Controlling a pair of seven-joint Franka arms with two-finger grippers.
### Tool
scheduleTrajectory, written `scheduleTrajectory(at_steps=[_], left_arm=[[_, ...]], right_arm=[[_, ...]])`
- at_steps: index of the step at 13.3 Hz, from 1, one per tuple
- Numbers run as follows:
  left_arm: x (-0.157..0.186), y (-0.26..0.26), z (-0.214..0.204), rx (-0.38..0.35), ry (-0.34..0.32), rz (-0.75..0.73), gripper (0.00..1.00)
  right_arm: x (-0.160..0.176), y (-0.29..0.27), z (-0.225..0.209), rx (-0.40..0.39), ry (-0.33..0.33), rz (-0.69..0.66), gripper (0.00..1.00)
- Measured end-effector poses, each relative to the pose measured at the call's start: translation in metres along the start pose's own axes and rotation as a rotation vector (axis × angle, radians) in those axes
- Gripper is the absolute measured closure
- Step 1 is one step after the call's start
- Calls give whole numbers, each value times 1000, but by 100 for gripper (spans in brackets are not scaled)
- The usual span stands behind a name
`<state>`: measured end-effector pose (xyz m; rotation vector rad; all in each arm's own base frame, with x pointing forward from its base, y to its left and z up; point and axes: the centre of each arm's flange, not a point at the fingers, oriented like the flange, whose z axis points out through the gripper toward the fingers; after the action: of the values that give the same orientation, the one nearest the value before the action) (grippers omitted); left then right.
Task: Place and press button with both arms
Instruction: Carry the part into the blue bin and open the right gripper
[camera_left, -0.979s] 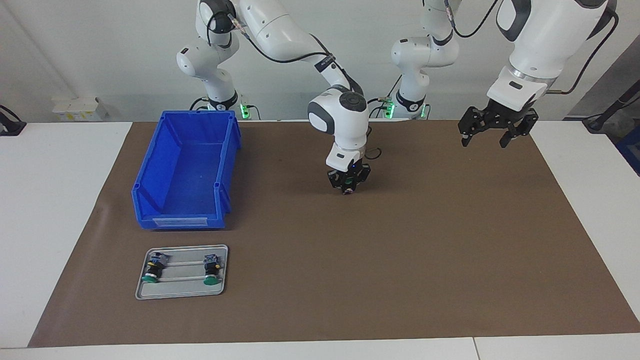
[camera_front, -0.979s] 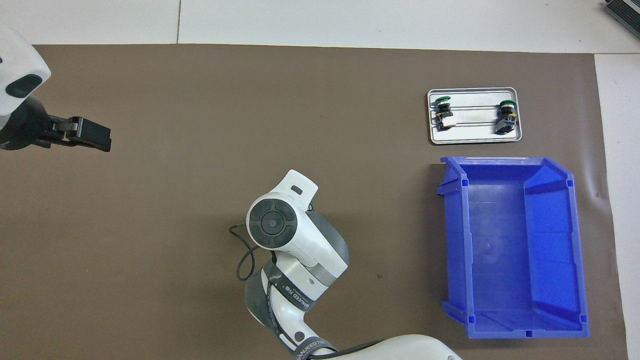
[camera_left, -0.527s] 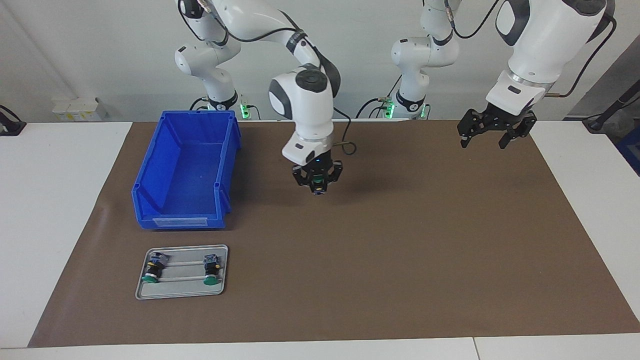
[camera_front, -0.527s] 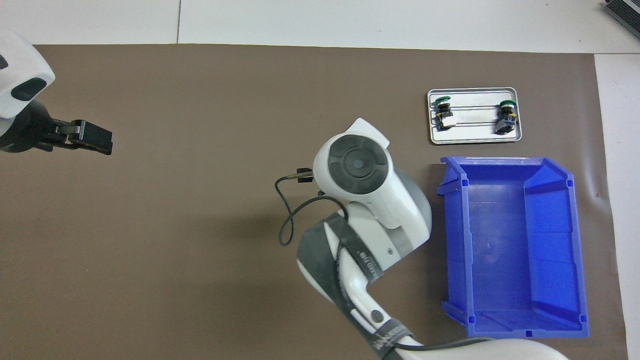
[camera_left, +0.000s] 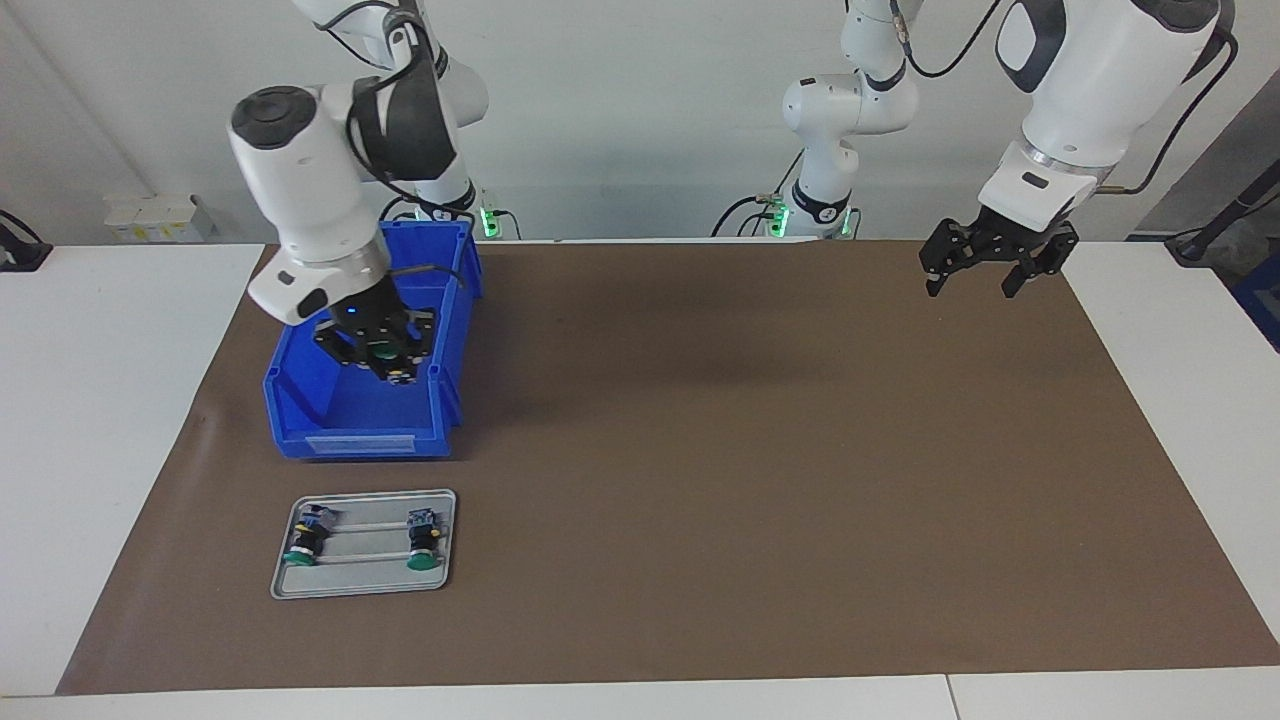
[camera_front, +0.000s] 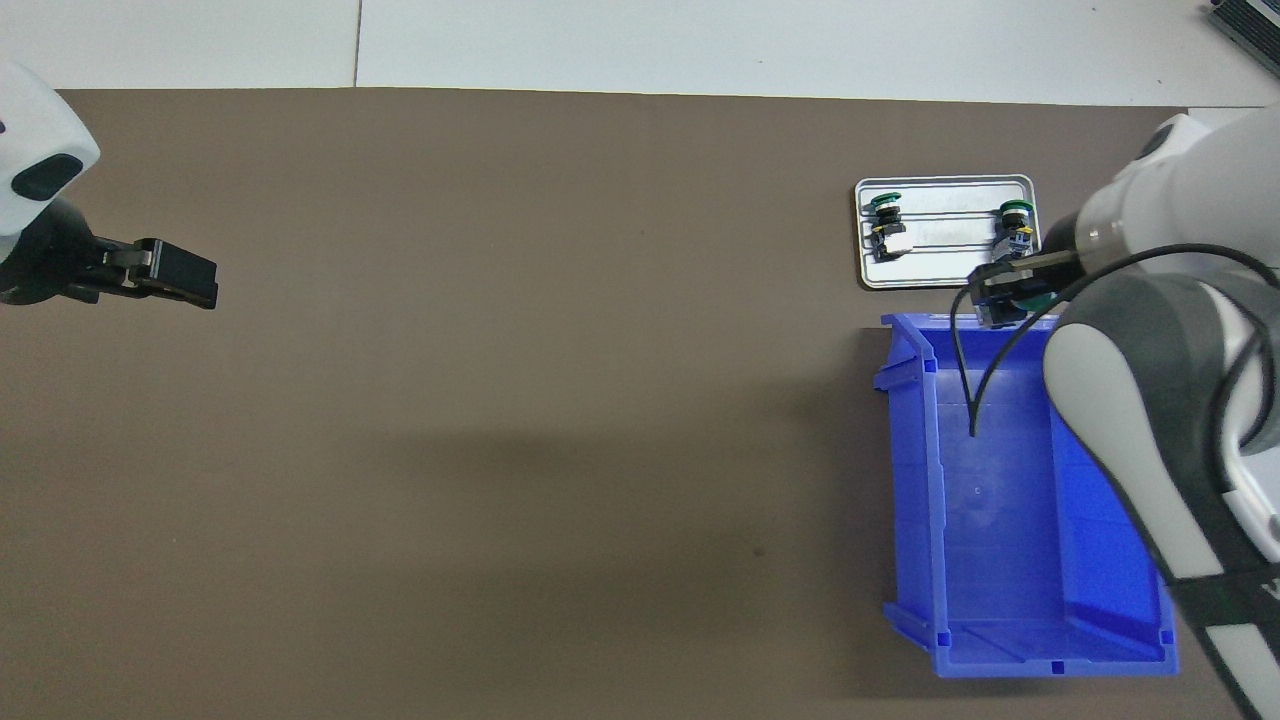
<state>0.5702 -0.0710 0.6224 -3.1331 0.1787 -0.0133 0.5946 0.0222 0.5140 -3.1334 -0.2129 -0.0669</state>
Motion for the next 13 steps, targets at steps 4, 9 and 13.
scheduleTrajectory(at_steps=[4,9,13], left_arm=[[0,0,0,0,0,0,0],[0,0,0,0,0,0,0],[0,0,0,0,0,0,0]], right_arm=[[-48,38,67,16,-33,-9,64],[-78,32,144,9,-12,-8,64],[-80,32,180,-2,-2,-8,64]])
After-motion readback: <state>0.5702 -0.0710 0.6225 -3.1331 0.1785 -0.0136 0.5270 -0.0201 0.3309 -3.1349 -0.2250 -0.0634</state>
